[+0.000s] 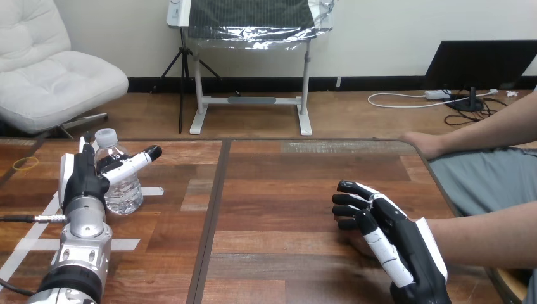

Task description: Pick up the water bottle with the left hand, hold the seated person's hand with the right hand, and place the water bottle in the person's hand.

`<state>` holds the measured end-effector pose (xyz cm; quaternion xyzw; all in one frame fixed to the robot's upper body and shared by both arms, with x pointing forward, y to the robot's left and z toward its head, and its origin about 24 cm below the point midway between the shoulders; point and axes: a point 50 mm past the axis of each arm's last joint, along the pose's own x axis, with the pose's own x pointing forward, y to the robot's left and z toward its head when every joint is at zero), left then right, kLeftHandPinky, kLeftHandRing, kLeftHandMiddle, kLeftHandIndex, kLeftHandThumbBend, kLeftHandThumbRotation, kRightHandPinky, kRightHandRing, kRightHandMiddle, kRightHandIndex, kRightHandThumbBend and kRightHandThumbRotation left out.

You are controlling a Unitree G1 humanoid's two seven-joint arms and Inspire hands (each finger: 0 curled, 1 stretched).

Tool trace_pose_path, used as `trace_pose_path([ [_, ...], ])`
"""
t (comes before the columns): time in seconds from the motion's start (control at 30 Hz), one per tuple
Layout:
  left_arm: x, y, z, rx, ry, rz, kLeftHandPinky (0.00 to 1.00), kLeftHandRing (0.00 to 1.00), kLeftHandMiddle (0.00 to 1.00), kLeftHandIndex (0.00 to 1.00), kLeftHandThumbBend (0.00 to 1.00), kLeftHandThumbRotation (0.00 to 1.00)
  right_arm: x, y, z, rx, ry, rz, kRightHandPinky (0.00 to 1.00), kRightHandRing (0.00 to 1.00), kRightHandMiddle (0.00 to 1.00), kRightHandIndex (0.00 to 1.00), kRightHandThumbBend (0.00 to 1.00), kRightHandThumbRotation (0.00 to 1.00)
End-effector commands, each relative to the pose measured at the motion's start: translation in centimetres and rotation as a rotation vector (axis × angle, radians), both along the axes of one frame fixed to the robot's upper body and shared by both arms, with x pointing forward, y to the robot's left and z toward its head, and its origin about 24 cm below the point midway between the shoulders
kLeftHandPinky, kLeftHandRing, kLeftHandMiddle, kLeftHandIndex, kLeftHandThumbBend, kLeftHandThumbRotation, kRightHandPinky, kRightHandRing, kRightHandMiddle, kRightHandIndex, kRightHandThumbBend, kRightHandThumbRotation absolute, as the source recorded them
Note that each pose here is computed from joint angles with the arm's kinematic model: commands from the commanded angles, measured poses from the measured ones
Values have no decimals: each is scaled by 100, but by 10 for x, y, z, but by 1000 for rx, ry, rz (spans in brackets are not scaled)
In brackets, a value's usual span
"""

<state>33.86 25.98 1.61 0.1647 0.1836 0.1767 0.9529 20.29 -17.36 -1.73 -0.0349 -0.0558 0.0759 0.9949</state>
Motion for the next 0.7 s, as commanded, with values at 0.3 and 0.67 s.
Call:
trace_pose_path([
  [0.3, 10, -6, 14, 10, -31, -22, 89, 98, 99, 99, 89, 30, 10, 1, 17, 9, -91, 4, 68, 74, 76, 78, 79, 80],
  [0.67, 12, -9, 17, 2, -57, 21, 51, 62, 69, 78, 83, 10, 9, 1, 17, 13, -92, 3, 68, 74, 76, 78, 78, 79],
])
